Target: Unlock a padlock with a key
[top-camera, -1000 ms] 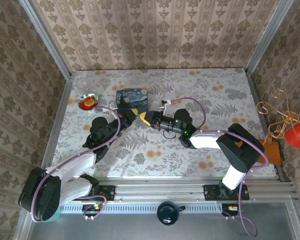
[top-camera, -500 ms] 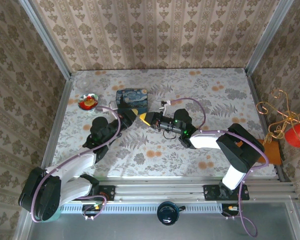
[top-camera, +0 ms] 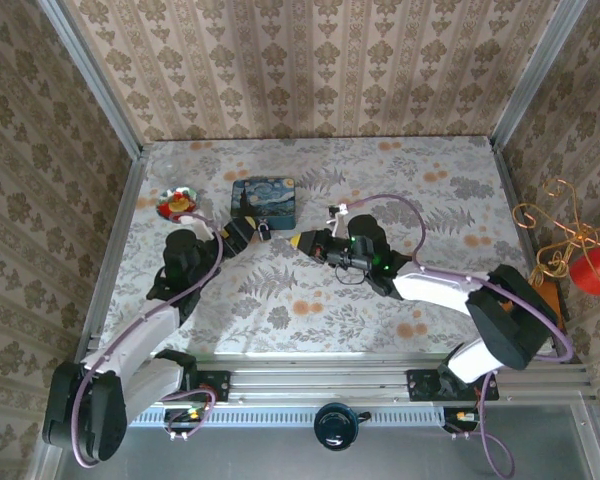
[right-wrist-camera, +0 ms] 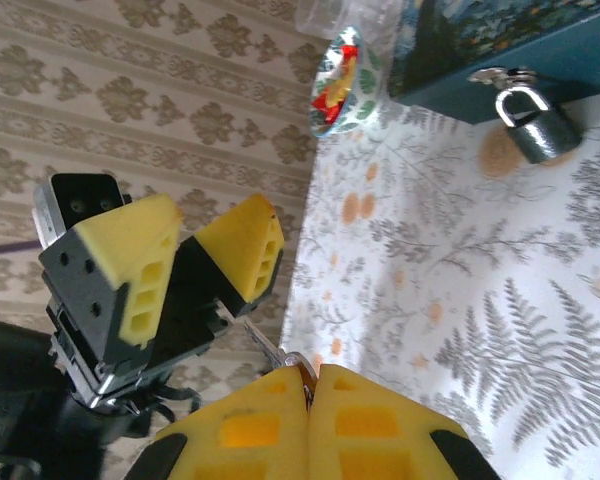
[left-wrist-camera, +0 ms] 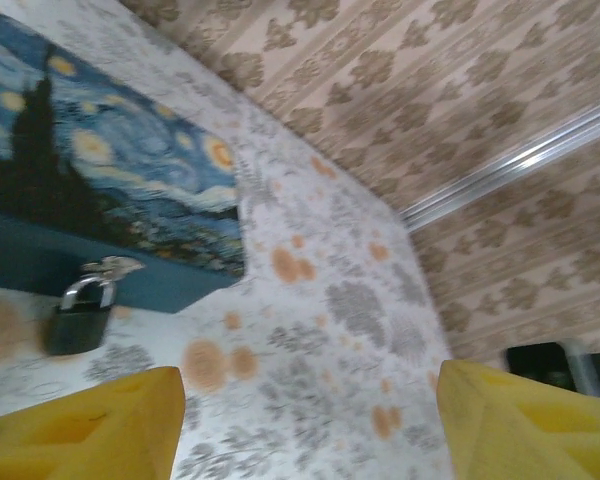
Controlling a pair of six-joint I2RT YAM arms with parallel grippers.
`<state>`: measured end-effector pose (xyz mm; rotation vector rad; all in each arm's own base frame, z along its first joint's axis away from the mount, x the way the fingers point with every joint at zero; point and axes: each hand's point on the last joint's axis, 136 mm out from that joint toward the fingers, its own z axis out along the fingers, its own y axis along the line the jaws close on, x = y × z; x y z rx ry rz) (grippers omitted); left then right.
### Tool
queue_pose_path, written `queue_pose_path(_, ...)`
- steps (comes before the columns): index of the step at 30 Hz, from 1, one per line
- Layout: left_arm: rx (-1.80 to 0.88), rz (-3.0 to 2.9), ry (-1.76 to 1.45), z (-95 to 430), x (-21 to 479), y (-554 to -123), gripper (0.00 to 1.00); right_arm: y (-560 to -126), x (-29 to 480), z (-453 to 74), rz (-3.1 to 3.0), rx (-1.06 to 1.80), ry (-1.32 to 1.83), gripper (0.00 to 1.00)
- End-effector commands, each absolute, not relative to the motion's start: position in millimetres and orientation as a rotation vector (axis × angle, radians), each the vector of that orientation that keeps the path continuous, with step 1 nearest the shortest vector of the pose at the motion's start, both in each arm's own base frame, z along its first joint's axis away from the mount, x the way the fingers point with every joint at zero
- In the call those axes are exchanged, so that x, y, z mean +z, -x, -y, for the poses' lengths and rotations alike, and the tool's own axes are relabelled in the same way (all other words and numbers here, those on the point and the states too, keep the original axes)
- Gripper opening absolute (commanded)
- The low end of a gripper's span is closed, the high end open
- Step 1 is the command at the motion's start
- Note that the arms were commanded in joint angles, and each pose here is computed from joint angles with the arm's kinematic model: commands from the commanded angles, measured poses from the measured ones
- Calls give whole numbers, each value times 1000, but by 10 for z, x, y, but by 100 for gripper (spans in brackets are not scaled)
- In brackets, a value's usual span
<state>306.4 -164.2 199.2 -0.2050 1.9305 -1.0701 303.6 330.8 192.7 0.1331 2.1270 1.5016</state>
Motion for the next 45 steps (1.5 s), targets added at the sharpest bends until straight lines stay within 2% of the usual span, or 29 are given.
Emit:
queue_pose_path(1,-856,-2055,53,1594,1784,-3045,70,-2968,1756,-3133,-2199,1299,-80,0)
queue_pose_path(12,-412,-2386,-78,1747,1103,-3294,71,-2829,1864,-2783,-2174,1085,28,0)
queue_pose_path(21,-84,-2590,-47,1802,614,-3571,72,-2682,1927,-2632,-2138,1063,66,0)
queue_pose_path(28,-36,-2617,-14,1850,454,-3712,72,-2561,1900,-2529,-2135,1054,82,0)
queue_pose_path(45,-26,-2680,-107,2183,299,-3981,60,-2460,1842,-2509,-2147,1077,106,0)
